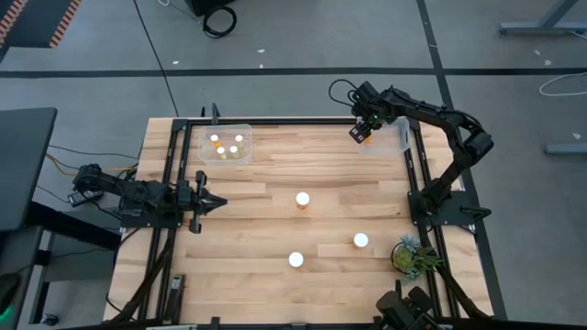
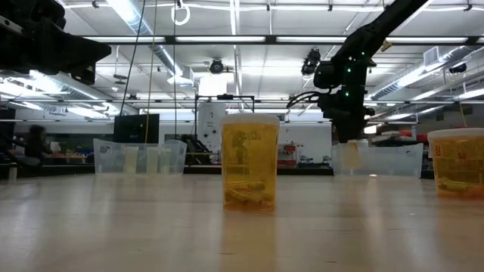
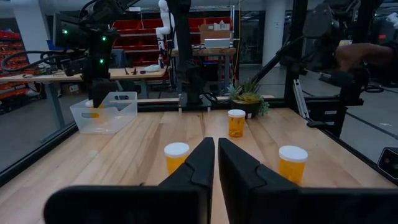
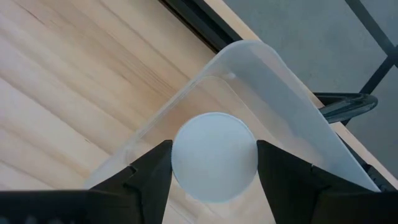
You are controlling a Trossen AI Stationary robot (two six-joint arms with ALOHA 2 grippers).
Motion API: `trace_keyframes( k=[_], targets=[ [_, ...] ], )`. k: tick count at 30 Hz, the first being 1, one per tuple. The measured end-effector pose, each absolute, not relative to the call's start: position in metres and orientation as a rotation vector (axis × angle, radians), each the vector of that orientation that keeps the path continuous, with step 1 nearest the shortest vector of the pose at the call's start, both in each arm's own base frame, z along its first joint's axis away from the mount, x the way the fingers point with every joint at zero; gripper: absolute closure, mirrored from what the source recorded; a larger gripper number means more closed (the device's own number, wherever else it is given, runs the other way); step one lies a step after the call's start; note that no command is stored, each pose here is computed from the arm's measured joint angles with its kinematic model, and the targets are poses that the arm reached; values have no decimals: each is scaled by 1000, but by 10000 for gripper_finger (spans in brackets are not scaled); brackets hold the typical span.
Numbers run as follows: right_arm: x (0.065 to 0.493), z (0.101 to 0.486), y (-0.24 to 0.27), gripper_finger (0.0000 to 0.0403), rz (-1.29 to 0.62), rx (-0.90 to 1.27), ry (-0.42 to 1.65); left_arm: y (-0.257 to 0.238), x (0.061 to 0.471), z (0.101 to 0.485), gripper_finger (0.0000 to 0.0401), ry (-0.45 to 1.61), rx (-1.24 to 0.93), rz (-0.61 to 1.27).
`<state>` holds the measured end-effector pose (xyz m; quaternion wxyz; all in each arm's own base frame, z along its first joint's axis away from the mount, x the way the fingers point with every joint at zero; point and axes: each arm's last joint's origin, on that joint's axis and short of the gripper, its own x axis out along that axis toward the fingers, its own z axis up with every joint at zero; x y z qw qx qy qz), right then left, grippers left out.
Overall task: Pick and place medicine bottles into bin by pill shape (circle, oval)
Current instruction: Put the orange capsule bottle into the right transparent bin, then put the top orange capsule bottle into the right transparent bin
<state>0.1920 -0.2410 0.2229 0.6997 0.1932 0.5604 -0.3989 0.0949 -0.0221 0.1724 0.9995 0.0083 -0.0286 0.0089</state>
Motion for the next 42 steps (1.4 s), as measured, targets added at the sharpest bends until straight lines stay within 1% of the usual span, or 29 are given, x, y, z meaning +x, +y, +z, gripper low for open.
trace_keyframes(
  k=[3, 8, 11, 23, 29, 33, 38, 42],
  targets=[
    [192, 223, -241, 173, -886, 427, 1250, -22, 95, 172, 377, -57, 16, 18],
    [192, 223, -241, 141, -884, 424, 1251, -22, 95, 172, 372, -57, 16, 18],
    [192, 223, -241, 129, -884, 425, 1251, -22, 95, 172, 367, -57, 17, 17],
    [193, 223, -241, 125, -879, 412, 1247, -22, 95, 172, 378, -57, 16, 18],
    [193, 225, -239, 125, -850, 385, 1263, -22, 95, 172, 369, -57, 17, 17],
    [190, 238, -235, 125, -858, 373, 1237, -22, 95, 172, 365, -57, 16, 18],
    [182, 264, -225, 125, -882, 347, 1156, -22, 95, 172, 373, -57, 17, 18],
    [181, 281, -210, 125, -850, 319, 1099, -22, 95, 172, 378, -57, 16, 18]
  ],
)
